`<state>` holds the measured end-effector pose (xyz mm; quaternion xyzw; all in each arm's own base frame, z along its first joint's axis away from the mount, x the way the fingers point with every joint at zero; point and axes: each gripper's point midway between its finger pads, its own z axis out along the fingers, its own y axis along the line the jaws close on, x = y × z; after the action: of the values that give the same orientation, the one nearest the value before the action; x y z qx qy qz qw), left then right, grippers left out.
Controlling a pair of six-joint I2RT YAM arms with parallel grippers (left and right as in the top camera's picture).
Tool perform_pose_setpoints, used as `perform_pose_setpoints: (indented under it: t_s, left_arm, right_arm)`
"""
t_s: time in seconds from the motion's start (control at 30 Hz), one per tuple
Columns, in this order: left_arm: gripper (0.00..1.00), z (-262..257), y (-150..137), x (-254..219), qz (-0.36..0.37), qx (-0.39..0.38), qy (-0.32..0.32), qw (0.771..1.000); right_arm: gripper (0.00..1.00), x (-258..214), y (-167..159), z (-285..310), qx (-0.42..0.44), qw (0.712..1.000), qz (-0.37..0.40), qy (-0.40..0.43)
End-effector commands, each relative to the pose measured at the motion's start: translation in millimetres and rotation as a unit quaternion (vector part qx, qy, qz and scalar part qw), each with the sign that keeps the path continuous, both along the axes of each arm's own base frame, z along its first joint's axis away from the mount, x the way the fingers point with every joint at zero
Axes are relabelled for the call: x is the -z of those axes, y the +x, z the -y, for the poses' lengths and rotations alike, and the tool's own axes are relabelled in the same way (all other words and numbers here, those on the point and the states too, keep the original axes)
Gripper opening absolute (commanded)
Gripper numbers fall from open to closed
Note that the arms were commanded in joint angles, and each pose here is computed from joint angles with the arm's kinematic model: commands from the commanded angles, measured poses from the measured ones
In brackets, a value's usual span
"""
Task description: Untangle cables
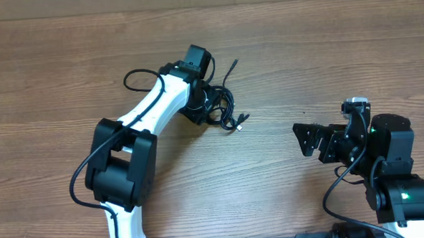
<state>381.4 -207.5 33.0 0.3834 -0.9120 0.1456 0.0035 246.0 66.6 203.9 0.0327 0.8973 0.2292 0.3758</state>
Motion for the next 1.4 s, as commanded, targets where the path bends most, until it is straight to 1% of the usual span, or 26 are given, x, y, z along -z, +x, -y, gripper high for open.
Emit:
perform_pose_setpoints:
  t_s: [0.0,0.03,0.13,0.27,0.33,0.37,0.43,0.57,0.67,0.7,0.77,0.8,0.83,0.87,0.9,0.93,1.0,1.03,1.07,1.13,1.2,1.23,1.27,1.3,1.33,1.37]
  left_arm:
    - [0.49,-0.4,-6.0,28.0,-0.025,0.001,0.017,1.000]
    - [0.04,8.9,-10.1,42.4,-0.046,0.009,-0.007,0.999]
    - [0.04,24.8,-2.6,41.9,-0.021,0.066,-0.046,0.997]
    - [0.04,32.0,22.4,-9.0,0.047,0.129,-0.091,0.986]
    - [0.04,28.6,33.2,-55.7,0.088,0.169,-0.094,0.977]
    - [0.04,29.6,37.3,-89.9,0.122,0.199,-0.093,0.968]
    - [0.04,31.3,38.4,-125.2,0.153,0.222,-0.095,0.958]
    - [0.04,42.4,26.7,-213.5,0.232,0.277,-0.138,0.922]
    - [0.04,46.5,15.1,-260.9,0.275,0.295,-0.163,0.900]
    - [0.04,51.2,7.0,-288.3,0.301,0.305,-0.189,0.883]
    - [0.04,55.4,-1.6,-319.3,0.335,0.318,-0.221,0.859]
    - [0.04,57.7,-6.2,-334.8,0.354,0.328,-0.241,0.842]
    - [0.04,59.4,-11.6,-355.1,0.382,0.347,-0.265,0.814]
    - [0.04,60.9,-14.7,-366.8,0.400,0.360,-0.280,0.795]
    - [0.04,61.5,-18.1,-381.4,0.422,0.376,-0.300,0.769]
    - [0.04,61.7,-21.6,-398.4,0.449,0.399,-0.324,0.731]
    - [0.04,59.5,-23.4,-410.4,0.485,0.428,-0.327,0.689]
    - [0.04,56.0,-21.1,-411.0,0.499,0.437,-0.316,0.678]
    - [0.04,52.1,-18.7,-410.0,0.506,0.440,-0.308,0.675]
    - [0.04,42.5,-11.2,-400.7,0.500,0.430,-0.289,0.694]
    - [0.04,30.3,2.0,-373.7,0.480,0.415,-0.222,0.740]
    - [0.04,14.9,12.3,-342.1,0.445,0.399,-0.140,0.789]
    - [0.04,-3.6,17.2,-314.7,0.405,0.385,-0.057,0.827]
    - [0.04,-27.6,18.5,-287.8,0.355,0.368,0.051,0.858]
    - [0.04,-38.8,18.0,-279.3,0.335,0.362,0.100,0.864]
    - [0.04,-52.0,16.0,-270.2,0.310,0.358,0.168,0.865]
  right_arm:
    - [1.00,-9.1,2.3,1.0,0.003,1.000,0.012,-0.003]
    - [1.00,-9.1,2.3,1.0,0.003,1.000,0.012,-0.003]
    - [1.00,-9.1,2.3,0.9,0.003,1.000,0.012,-0.003]
    - [1.00,-9.0,2.2,0.9,0.003,1.000,0.012,-0.003]
    - [0.94,-8.7,2.0,0.9,0.003,1.000,0.011,-0.003]
    - [0.92,-8.6,2.2,0.9,0.003,1.000,0.011,-0.003]
    - [0.90,-7.8,3.0,1.0,0.003,1.000,0.010,-0.003]
    - [0.90,0.2,6.3,0.9,0.003,1.000,-0.008,-0.003]
    - [0.89,10.8,11.1,0.9,0.003,1.000,-0.030,-0.003]
    - [0.89,16.6,13.5,0.9,0.003,0.999,-0.041,-0.003]
    - [0.90,25.3,18.0,0.7,0.002,0.998,-0.058,-0.002]
    - [0.92,29.9,20.7,0.0,0.001,0.998,-0.066,-0.001]
    - [0.93,32.9,22.1,-1.0,-0.002,0.997,-0.072,0.001]
    - [0.93,34.5,23.2,-1.8,-0.003,0.997,-0.075,0.003]
    - [0.93,37.2,25.0,-2.3,-0.004,0.997,-0.079,0.004]
    - [0.92,38.4,26.6,-2.3,-0.004,0.997,-0.080,0.004]
    - [0.93,37.6,28.2,-2.3,-0.004,0.997,-0.077,0.004]
    - [0.92,37.1,28.8,-2.3,-0.005,0.997,-0.075,0.004]
    - [0.93,36.9,29.0,-2.4,-0.005,0.997,-0.075,0.004]
    - [0.93,36.5,28.7,-3.5,-0.009,0.997,-0.074,0.005]
    - [0.92,35.7,29.7,-3.5,-0.009,0.997,-0.071,0.005]
    - [0.93,35.2,30.2,-3.5,-0.008,0.998,-0.070,0.006]
    - [0.92,34.8,30.7,-3.5,-0.008,0.998,-0.068,0.006]
    - [0.92,34.4,31.2,-3.5,-0.008,0.998,-0.067,0.006]
    - [0.92,34.4,31.3,-3.5,-0.008,0.998,-0.067,0.005]
    - [0.92,33.8,31.9,-3.5,-0.008,0.998,-0.065,0.006]
